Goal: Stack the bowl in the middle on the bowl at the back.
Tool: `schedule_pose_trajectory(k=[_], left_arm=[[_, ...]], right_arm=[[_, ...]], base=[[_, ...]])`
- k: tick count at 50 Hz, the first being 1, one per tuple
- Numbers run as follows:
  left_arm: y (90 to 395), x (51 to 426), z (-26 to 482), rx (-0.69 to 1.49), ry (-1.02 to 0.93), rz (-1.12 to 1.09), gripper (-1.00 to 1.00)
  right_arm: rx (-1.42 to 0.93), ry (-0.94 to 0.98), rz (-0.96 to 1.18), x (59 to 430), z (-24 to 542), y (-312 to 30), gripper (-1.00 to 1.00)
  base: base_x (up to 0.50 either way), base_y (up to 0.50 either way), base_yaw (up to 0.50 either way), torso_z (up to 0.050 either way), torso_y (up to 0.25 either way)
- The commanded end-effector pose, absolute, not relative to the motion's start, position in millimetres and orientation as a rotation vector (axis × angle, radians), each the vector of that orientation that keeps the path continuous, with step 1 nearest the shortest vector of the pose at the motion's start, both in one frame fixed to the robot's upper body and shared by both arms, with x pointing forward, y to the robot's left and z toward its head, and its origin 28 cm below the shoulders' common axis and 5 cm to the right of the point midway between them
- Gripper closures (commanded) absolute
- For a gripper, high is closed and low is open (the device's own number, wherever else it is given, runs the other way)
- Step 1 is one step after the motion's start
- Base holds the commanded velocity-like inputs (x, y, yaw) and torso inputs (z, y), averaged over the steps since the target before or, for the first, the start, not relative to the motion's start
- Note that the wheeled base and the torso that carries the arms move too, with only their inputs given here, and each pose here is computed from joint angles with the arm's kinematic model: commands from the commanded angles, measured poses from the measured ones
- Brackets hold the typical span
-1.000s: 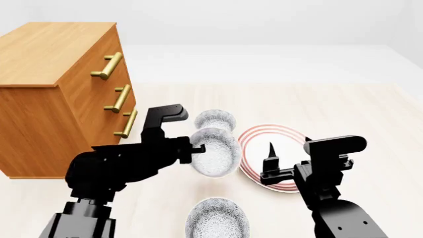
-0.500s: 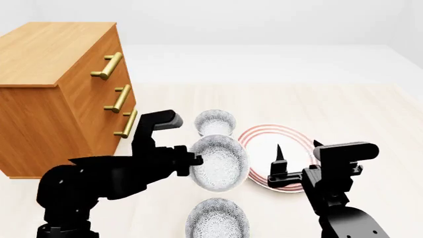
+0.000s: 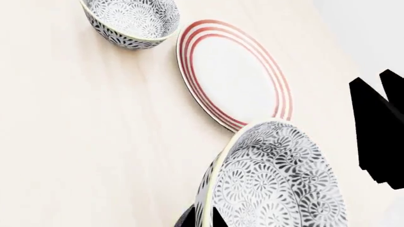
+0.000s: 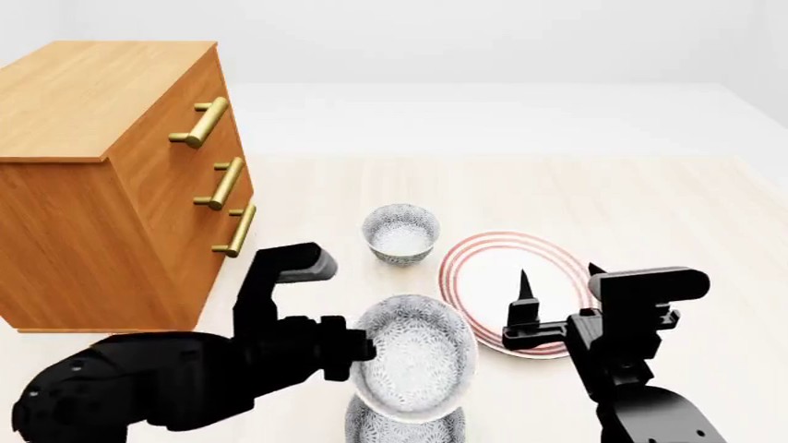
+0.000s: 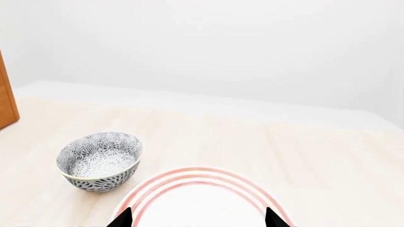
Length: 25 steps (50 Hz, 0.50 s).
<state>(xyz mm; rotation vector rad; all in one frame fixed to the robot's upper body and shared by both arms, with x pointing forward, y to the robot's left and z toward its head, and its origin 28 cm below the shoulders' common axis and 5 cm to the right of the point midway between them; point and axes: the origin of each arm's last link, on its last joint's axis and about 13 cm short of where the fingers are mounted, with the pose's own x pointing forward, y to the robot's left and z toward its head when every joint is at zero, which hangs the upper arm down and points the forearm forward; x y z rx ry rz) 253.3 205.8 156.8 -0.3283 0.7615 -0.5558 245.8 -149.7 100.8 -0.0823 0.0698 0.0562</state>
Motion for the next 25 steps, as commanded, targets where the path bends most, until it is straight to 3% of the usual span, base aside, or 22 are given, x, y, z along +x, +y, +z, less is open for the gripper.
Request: schedule_pose_trajectory(k=[1, 25], left_arm=[[206.6, 231.5, 159.2, -0.347, 0.775, -0.601, 1.00], [207.3, 209.1, 143.5, -0.343, 0.813, -0.619, 1.00]], right_arm=[[-0.085, 0.077, 0.054, 247.6, 98.7, -149.3, -1.00], [-0.080, 0.086, 0.032, 246.6, 96.7, -152.7, -1.00]], base=[[0.00, 0.00, 0.00, 0.000, 0.000], [0.00, 0.00, 0.00, 0.000, 0.000]])
